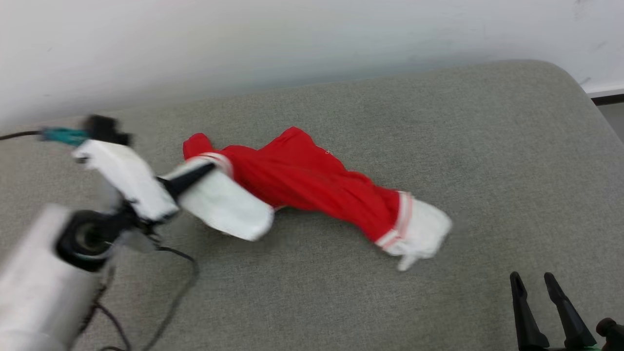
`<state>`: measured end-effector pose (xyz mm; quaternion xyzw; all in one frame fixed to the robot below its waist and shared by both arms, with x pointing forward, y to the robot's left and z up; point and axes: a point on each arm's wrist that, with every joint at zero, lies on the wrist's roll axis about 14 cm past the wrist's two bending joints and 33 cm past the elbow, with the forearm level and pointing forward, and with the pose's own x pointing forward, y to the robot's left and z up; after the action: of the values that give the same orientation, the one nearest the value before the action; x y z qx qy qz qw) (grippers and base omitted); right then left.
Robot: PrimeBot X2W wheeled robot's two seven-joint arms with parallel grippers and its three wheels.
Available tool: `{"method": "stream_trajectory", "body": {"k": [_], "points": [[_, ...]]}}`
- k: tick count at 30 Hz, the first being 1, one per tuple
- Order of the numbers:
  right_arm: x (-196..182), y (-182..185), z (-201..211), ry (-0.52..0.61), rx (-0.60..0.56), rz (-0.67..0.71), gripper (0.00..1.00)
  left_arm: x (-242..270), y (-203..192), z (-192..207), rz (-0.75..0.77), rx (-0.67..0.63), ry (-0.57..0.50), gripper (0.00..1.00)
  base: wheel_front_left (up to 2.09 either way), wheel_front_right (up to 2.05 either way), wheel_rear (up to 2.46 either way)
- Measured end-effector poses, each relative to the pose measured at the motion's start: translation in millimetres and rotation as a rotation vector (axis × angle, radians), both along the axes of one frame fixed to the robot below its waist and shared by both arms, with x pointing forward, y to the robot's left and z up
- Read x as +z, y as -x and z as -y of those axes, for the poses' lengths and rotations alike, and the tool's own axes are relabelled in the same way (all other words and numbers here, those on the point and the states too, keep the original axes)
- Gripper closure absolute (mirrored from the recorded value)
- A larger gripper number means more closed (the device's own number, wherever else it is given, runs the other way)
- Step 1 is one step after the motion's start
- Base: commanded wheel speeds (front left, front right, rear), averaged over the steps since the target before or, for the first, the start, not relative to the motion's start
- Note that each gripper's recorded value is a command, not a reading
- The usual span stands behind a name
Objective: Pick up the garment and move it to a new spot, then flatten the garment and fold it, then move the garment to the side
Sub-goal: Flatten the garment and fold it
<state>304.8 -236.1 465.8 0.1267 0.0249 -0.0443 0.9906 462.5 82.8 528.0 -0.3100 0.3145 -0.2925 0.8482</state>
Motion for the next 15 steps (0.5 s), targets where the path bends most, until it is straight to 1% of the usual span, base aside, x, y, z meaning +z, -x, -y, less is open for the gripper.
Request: {"method": "stream_trajectory", "body": {"k": [4, 6, 7, 9, 10, 12, 13, 14, 15], "points": [[-2.3, 1.4, 0.0, -0.008, -0.004, -0.007, 0.0, -16.8, -20.4, -59.5, -0.116, 0.202, -0.022, 1.0, 0.0, 0.0, 0.0], [-3.2, 1.9, 2.2, -0.006, -0.01, -0.011, 0.0, -43.3, -14.1, -84.4, -0.223, 0.263, -0.07, 1.0, 0.0, 0.0, 0.0], [-3.3, 1.5, 3.7, -0.005, -0.014, -0.012, 0.0, -70.5, -0.7, -99.8, -0.332, 0.302, -0.099, 1.0, 0.0, 0.0, 0.0], [-3.7, 1.3, 4.5, -0.004, -0.015, -0.014, 0.0, -87.6, 8.2, -111.8, -0.391, 0.338, -0.121, 1.0, 0.0, 0.0, 0.0], [-4.0, 1.3, 4.8, -0.003, -0.015, -0.015, 0.0, -92.7, 9.2, -120.2, -0.411, 0.379, -0.119, 1.0, 0.0, 0.0, 0.0], [-4.9, 1.1, 3.3, -0.003, -0.01, -0.017, 0.0, -104.2, 13.8, -134.6, -0.431, 0.437, -0.148, 1.0, 0.0, 0.0, 0.0], [-5.3, 1.0, 2.2, -0.005, -0.006, -0.019, 0.0, -110.5, 17.1, -141.2, -0.443, 0.462, -0.163, 0.58, 0.0, 0.0, 0.0], [-5.2, 0.5, 1.8, -0.005, -0.005, -0.018, 0.0, -115.8, 20.5, -146.4, -0.453, 0.483, -0.175, 0.0, 0.0, 0.0, 0.0], [-4.7, -0.5, 1.2, -0.005, -0.002, -0.016, 0.0, -120.0, 23.6, -148.8, -0.467, 0.497, -0.177, 0.0, 0.0, 0.0, 0.0]]}}
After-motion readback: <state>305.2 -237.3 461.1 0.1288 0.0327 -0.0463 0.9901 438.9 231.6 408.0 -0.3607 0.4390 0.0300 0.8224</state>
